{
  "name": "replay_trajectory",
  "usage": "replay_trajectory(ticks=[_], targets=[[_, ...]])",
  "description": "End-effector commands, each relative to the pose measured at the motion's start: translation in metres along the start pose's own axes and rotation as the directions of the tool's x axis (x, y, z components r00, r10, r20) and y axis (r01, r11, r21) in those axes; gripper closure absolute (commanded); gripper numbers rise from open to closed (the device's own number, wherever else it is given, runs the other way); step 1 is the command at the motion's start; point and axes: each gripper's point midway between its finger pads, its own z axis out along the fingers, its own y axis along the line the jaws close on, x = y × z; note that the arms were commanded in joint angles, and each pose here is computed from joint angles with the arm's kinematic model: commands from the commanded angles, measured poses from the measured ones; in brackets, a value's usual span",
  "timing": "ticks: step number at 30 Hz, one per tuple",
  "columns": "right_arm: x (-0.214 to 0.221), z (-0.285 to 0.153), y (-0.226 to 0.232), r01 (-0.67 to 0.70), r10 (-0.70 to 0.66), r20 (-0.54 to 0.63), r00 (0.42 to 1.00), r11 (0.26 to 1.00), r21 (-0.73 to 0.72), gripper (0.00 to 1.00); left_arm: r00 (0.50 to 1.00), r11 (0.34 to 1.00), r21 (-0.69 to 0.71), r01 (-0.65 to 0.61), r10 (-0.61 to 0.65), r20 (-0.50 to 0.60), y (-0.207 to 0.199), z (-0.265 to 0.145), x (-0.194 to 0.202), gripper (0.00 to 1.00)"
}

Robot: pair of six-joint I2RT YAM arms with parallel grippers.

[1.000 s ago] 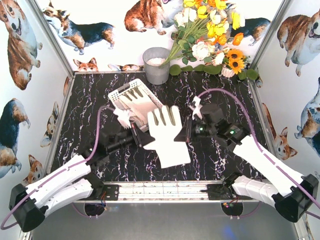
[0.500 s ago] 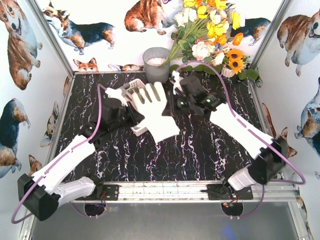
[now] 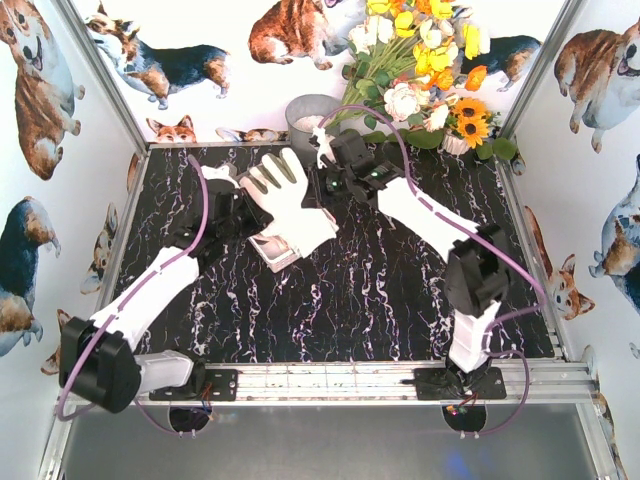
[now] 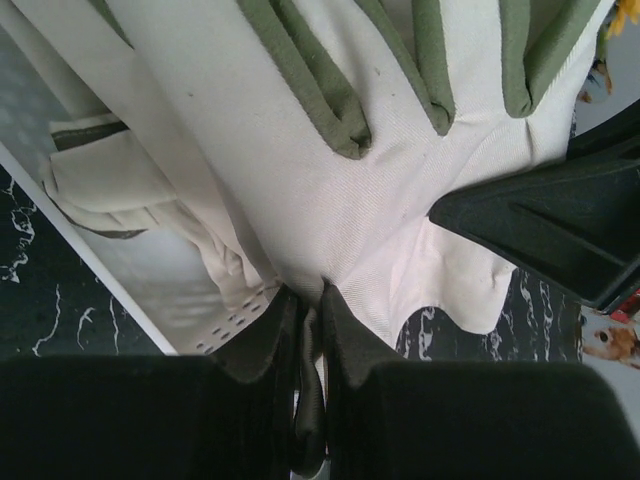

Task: Put the gloves into the storage basket
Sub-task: Place the glove in the bin.

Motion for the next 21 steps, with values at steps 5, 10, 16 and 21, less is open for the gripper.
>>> replay_trajectory(ticks=[5, 10, 16, 21], targets=[[-0.087, 0.020, -0.029, 0.084, -0.081, 0.220, 0.972, 0.996, -0.004, 1.00, 1.000, 0.997, -0.073, 0.008, -0.008, -0.005, 0.023, 0.025, -0.011, 1.00], [-0.083, 0.048, -0.044, 0.054, -0.046, 0.190, 0.981, 0.998, -0.040, 1.00, 0.999, 0.993, -0.120, 0.017, -0.021, -0.032, 0.041, 0.039, -0.007, 1.00], [-0.074, 0.077, -0.057, 0.018, -0.008, 0.151, 0.989, 0.998, -0.061, 1.00, 0.998, 0.987, -0.161, 0.006, -0.016, -0.062, 0.057, 0.050, 0.000, 1.00], [-0.064, 0.093, -0.070, -0.003, 0.007, 0.119, 0.993, 0.999, -0.034, 1.00, 0.996, 0.978, -0.207, -0.010, -0.007, -0.084, 0.073, 0.060, 0.007, 1.00]])
